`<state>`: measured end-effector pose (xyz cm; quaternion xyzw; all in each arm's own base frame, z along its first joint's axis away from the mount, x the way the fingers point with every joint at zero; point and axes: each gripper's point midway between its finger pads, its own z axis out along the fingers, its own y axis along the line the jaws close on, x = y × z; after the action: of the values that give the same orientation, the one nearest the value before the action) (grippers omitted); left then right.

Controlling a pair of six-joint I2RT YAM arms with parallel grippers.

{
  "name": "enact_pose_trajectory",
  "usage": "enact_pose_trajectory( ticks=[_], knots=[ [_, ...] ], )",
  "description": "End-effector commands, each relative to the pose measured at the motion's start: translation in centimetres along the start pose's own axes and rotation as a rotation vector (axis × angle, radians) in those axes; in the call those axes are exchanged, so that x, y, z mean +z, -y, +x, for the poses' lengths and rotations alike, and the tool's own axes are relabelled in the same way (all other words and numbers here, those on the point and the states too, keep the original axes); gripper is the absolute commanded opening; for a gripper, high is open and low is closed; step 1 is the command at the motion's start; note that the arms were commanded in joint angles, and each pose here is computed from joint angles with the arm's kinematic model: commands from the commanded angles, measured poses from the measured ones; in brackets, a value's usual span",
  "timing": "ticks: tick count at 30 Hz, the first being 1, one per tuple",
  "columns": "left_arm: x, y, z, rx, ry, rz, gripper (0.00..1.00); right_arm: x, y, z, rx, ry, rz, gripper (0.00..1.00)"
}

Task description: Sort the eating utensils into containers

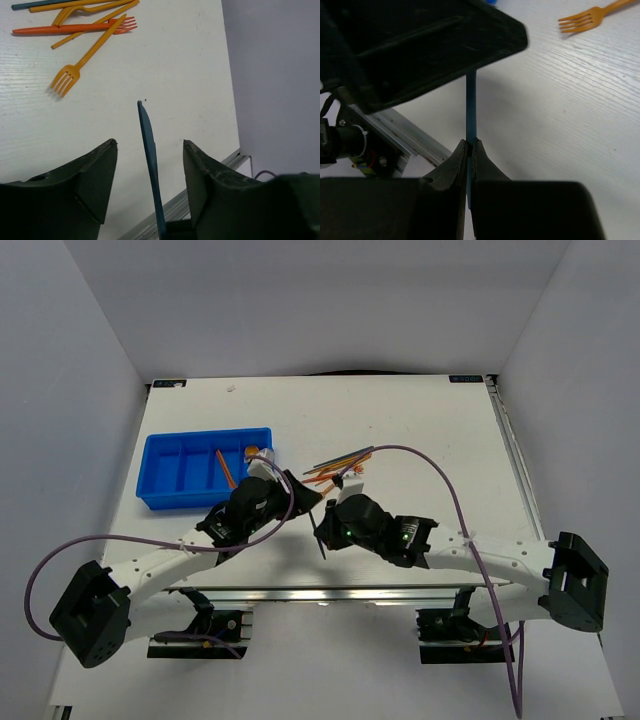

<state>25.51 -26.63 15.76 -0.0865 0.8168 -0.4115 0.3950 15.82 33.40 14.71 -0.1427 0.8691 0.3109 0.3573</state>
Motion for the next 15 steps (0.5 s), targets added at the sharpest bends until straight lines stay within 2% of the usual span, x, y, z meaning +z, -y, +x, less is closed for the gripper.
enact_pose_trajectory(
  ticks=[1, 3, 4, 6, 7, 8, 9, 10, 11, 14, 15],
  knots=[
    [0.2, 0.6, -0.5, 0.006, 0.026, 0.021, 0.63, -0.3, -3.7, -2.4, -0.011, 0.061, -0.11, 0.0],
    [0.2, 0.6, -0.3, 0.008, 0.022, 0.024, 0.46, -0.3, -4.3, -2.7, -0.012, 0.063, -0.128, 0.0],
    [0.1, 0.6, -0.4, 0.011, 0.024, 0.024, 0.28, -0.1, -4.4, -2.7, -0.013, 0.062, -0.127, 0.0],
    [0.0, 0.4, -0.6, 0.02, 0.029, 0.007, 0.01, 0.1, -4.3, -2.9, -0.008, 0.067, -0.117, 0.0],
    [-0.2, 0.3, -1.2, 0.041, 0.052, -0.013, 0.0, 0.1, -4.1, -2.8, 0.008, 0.062, -0.104, 0.0],
    [-0.4, -0.8, -1.1, 0.06, 0.039, -0.069, 0.0, 0.2, -3.3, -3.0, 0.02, 0.077, -0.061, 0.22],
    [-0.6, -0.1, -2.4, 0.081, 0.068, -0.087, 0.0, 0.0, -2.7, -3.3, 0.035, 0.089, -0.029, 0.44],
    [-0.9, -0.7, -3.4, 0.135, 0.089, -0.133, 0.0, -0.2, -1.7, -3.6, 0.051, 0.098, 0.009, 0.57],
    [-1.2, -1.3, -4.4, 0.172, 0.106, -0.182, 0.0, -0.4, -0.5, -4.0, 0.074, 0.122, 0.064, 0.75],
    [-3.0, -5.0, -9.5, 0.274, 0.189, -0.43, 0.0, -1.8, 3.6, -4.0, 0.086, 0.122, 0.208, 0.86],
    [-3.3, -5.9, -11.0, 0.285, 0.208, -0.474, 0.0, -2.6, 4.1, -4.5, 0.097, 0.14, 0.218, 0.86]
  ],
)
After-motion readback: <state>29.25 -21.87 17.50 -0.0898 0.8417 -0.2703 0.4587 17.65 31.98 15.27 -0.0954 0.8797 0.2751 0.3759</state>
